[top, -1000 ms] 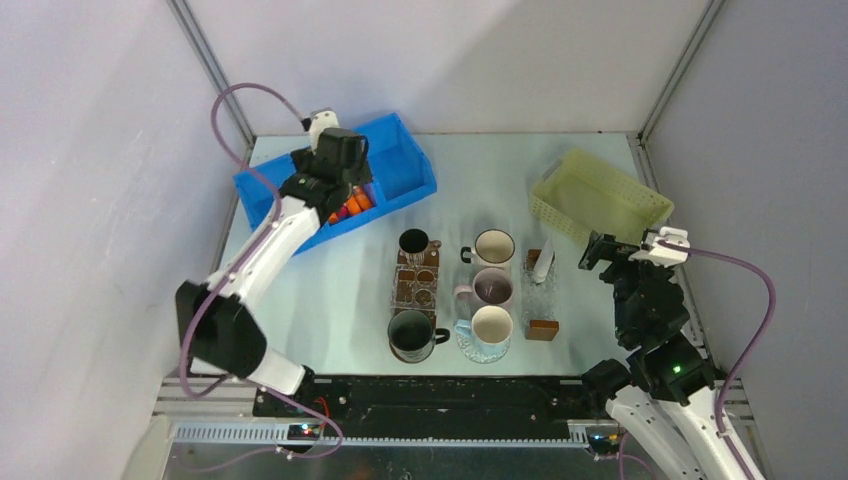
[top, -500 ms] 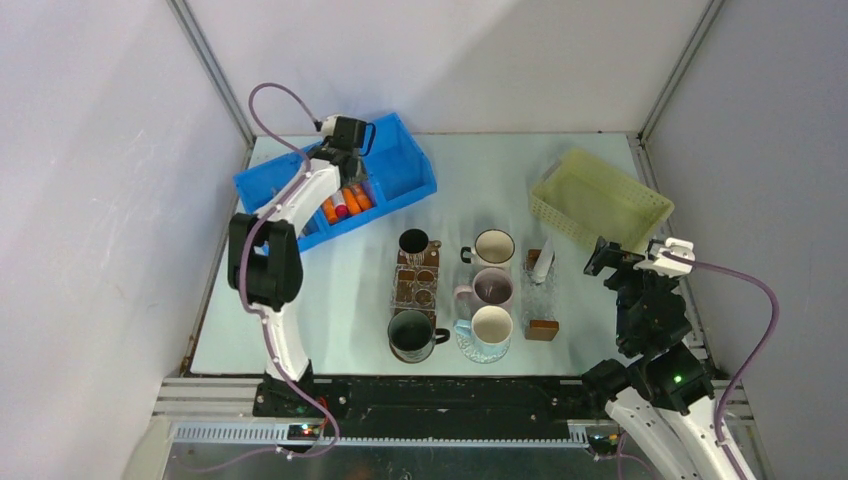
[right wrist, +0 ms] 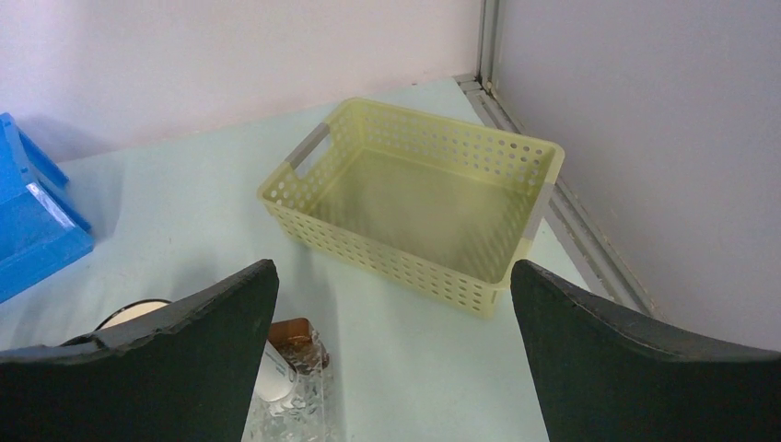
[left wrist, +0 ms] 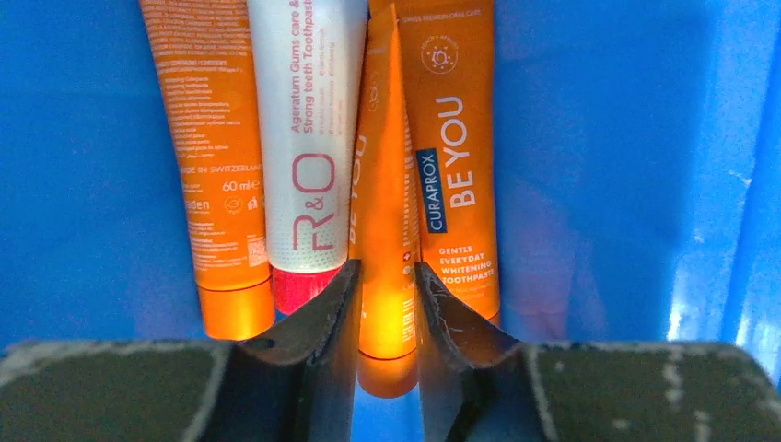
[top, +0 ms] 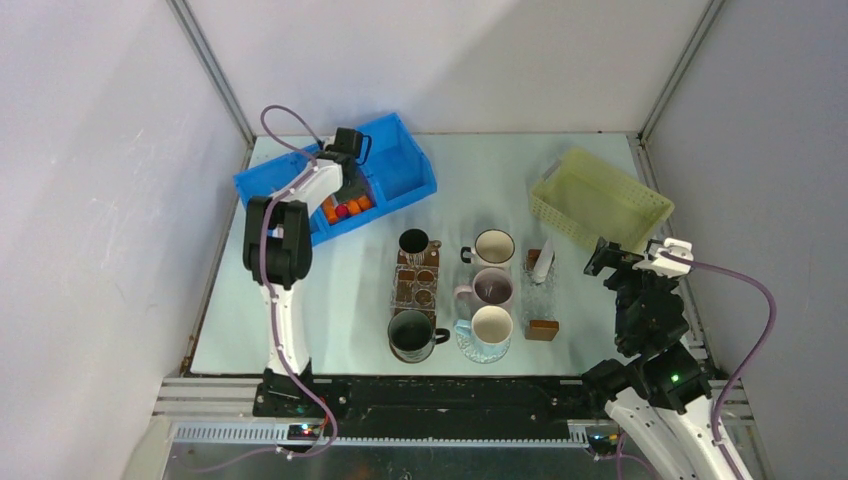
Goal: Prepare toiletry sets of a toothbrush and toothpaste on the tray
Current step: Pick up the toothpaste from the storage box, then place the toothpaste in the toothpaste holder.
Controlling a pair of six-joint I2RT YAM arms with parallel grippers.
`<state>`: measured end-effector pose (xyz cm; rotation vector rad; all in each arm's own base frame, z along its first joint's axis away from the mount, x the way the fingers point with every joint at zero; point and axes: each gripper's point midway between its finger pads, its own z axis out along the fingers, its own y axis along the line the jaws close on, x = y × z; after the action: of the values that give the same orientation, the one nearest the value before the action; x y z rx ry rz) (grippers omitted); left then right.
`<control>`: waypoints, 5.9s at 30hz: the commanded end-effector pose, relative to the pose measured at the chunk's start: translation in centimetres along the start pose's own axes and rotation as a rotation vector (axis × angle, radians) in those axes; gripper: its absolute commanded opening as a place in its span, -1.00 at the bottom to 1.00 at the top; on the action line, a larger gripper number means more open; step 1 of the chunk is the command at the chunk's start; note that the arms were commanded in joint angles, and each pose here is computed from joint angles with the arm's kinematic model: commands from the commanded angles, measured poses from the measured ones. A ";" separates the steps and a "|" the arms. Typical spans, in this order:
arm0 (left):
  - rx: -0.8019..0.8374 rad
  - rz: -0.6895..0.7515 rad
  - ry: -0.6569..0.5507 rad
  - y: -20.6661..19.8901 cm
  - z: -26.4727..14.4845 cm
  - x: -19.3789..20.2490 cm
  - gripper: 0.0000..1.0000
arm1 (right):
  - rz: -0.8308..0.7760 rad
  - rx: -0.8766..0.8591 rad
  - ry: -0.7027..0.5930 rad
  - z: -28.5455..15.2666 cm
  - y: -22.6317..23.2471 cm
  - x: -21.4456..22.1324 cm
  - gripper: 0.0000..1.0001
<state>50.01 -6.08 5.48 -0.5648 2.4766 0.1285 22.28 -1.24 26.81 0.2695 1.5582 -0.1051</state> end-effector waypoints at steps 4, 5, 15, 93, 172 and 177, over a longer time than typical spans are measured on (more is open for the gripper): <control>0.019 -0.045 0.057 -0.5 1.2 0.8 -0.32 | 0.008 0.000 -0.021 0.3 0.2 -0.4 0.99; 0.011 -0.051 0.065 -0.2 1.4 1.0 -0.27 | 0.010 0.000 -0.022 0.3 0.2 -0.4 0.99; 0.005 -0.072 0.110 0.8 2.0 1.8 -0.03 | 0.008 -0.012 -0.026 0.4 0.4 -0.2 0.99; 1.889 1.023 -0.657 -10.1 -51.2 16.1 -0.97 | -0.057 -1.547 -0.228 -15.9 19.9 -15.2 0.99; 0.638 0.200 -0.615 -3.2 -33.7 3.5 0.99 | -0.038 -0.537 0.252 -1.5 11.2 -0.9 -1.00; 0.595 0.157 -0.609 -1.8 -32.9 3.1 0.99 | -0.034 -0.489 0.252 -0.8 10.6 0.8 -1.00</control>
<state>31.25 -17.58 29.67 0.0678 1.8602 -0.3168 22.81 9.93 25.39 -0.2281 1.8772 0.3143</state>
